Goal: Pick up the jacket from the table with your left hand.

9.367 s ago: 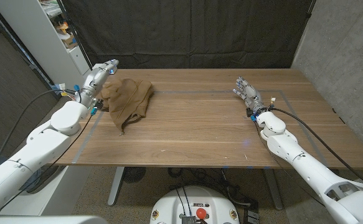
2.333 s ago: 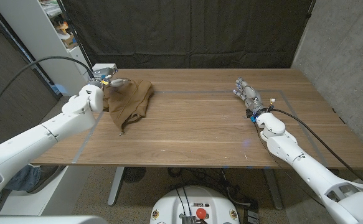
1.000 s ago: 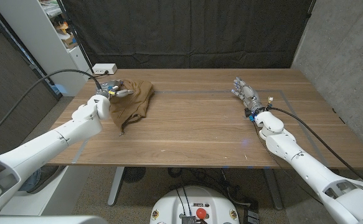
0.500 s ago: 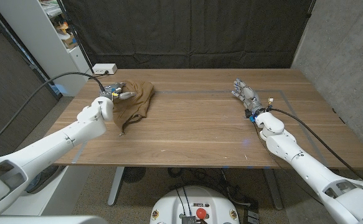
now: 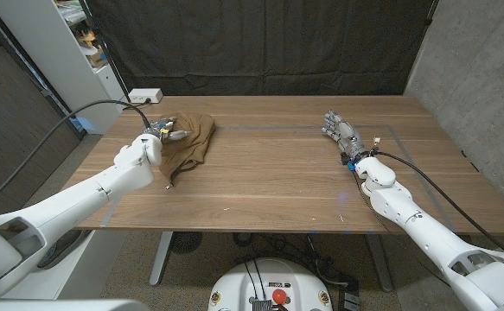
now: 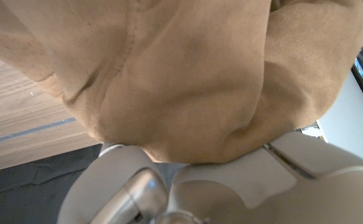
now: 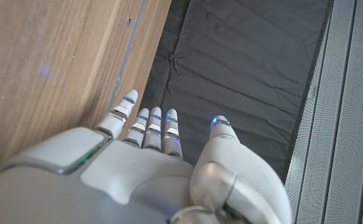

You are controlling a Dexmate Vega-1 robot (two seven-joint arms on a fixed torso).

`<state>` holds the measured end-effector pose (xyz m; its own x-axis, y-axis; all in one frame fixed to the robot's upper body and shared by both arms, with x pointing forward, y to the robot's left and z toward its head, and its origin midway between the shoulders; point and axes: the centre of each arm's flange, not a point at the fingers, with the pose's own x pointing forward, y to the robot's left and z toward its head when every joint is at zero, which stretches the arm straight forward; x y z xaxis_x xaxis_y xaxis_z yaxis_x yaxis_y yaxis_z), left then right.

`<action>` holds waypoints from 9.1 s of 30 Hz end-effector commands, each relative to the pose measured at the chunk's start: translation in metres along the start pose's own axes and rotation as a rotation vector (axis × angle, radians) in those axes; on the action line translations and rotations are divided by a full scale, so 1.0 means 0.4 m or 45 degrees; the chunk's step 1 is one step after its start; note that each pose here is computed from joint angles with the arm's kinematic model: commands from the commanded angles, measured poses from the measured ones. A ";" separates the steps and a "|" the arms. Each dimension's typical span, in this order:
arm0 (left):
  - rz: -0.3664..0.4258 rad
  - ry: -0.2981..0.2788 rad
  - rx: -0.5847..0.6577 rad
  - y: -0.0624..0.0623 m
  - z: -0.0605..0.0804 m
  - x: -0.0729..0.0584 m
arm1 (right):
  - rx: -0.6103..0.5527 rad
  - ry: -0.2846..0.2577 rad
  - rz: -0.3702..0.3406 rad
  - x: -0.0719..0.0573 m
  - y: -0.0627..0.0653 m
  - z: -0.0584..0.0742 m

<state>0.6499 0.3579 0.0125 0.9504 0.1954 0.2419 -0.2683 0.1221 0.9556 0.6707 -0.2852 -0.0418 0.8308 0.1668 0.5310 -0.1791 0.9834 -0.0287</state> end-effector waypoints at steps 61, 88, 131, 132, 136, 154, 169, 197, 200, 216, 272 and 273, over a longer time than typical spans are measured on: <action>0.018 0.023 -0.049 0.011 0.079 -0.058 | 0.037 -0.023 0.013 -0.001 0.011 0.008; 0.169 0.009 -0.067 0.092 0.093 -0.120 | 0.056 -0.042 0.021 -0.005 0.010 0.019; 0.317 -0.020 -0.099 0.213 0.128 -0.168 | 0.056 -0.092 0.016 -0.005 -0.001 0.061; 0.322 -0.022 -0.097 0.218 0.129 -0.170 | 0.054 -0.094 0.018 -0.005 -0.001 0.061; 0.338 -0.028 -0.094 0.237 0.133 -0.179 | 0.058 -0.097 0.018 -0.004 0.002 0.063; 0.393 -0.061 -0.070 0.289 0.156 -0.201 | 0.069 -0.111 -0.007 -0.021 -0.010 0.065; 0.432 -0.067 -0.056 0.333 0.175 -0.222 | 0.071 -0.126 -0.011 -0.026 -0.016 0.075; 0.522 -0.078 -0.015 0.427 0.188 -0.269 | 0.064 -0.148 -0.008 -0.024 -0.013 0.100; 0.532 -0.071 -0.017 0.435 0.189 -0.272 | 0.067 -0.147 -0.008 -0.023 -0.011 0.099; 0.585 -0.072 0.015 0.490 0.200 -0.299 | 0.071 -0.161 -0.005 -0.015 -0.004 0.105; 0.727 -0.094 -0.010 0.611 0.226 -0.393 | 0.077 -0.189 0.005 -0.019 -0.002 0.127; 0.727 -0.093 -0.012 0.613 0.229 -0.392 | 0.078 -0.188 0.003 -0.019 -0.003 0.126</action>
<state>0.4498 0.2728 0.2173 0.6666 0.1735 0.7249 -0.7392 0.0292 0.6728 0.6361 -0.2904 -0.0017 0.7408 0.1568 0.6531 -0.2165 0.9762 0.0112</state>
